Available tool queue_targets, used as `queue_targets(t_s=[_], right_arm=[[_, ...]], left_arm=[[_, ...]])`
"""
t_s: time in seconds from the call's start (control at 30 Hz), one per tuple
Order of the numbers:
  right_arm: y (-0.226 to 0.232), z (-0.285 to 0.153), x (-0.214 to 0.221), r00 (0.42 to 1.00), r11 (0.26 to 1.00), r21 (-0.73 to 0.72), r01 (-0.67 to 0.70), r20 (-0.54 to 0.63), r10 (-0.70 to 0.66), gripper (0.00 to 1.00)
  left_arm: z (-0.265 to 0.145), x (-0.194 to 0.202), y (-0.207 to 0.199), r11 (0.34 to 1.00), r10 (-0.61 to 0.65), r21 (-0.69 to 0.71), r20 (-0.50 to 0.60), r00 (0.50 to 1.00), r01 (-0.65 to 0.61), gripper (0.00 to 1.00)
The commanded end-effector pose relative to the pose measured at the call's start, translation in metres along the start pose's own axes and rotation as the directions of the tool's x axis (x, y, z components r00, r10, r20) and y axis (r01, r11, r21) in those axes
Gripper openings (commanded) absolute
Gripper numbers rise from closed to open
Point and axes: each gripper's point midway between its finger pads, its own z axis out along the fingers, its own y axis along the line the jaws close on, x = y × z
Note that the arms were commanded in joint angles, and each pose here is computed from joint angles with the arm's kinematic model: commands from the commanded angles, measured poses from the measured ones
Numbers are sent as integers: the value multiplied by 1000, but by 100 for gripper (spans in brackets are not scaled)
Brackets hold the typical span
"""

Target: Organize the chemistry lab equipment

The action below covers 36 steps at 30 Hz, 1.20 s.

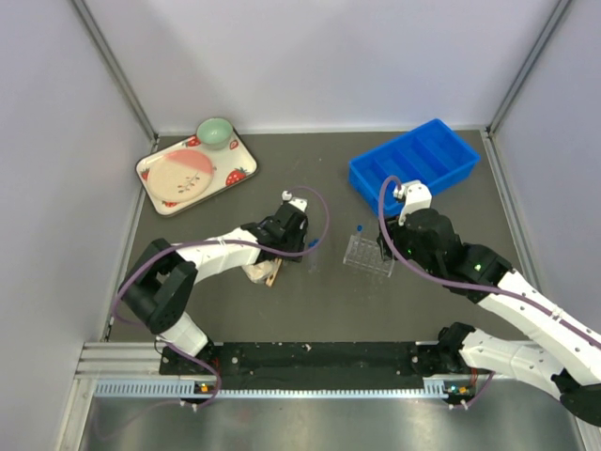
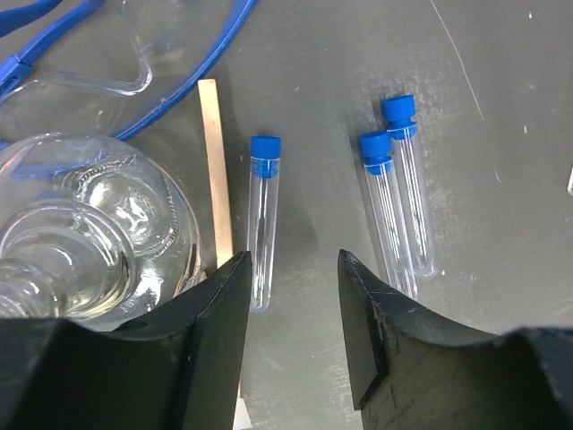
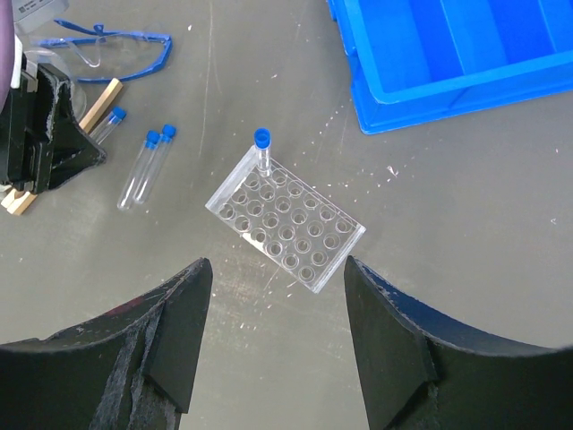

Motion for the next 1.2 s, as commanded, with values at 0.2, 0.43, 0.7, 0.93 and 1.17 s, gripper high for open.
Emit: queue_targets(t_s=[0.2, 0.43, 0.7, 0.93, 1.17], right_arm=[[5, -4, -8, 999, 1000, -25, -15, 31, 16, 62], [6, -2, -6, 1000, 1000, -25, -13, 24, 14, 62], [6, -2, -4, 1000, 1000, -26, -12, 21, 13, 62], [8, -3, -4, 1000, 999, -39, -14, 20, 15, 62], [8, -4, -4, 1000, 999, -43, -19, 20, 20, 62]], left_arm=[[5, -18, -8, 1000, -3, 26, 44, 999, 2, 47], [8, -20, -5, 1000, 6, 6, 43, 999, -6, 47], [15, -9, -3, 1000, 2, -3, 11, 1000, -2, 44], [17, 0, 5, 999, -1, -46, -16, 1000, 1, 41], [20, 12, 12, 996, -11, -85, -55, 998, 6, 35]])
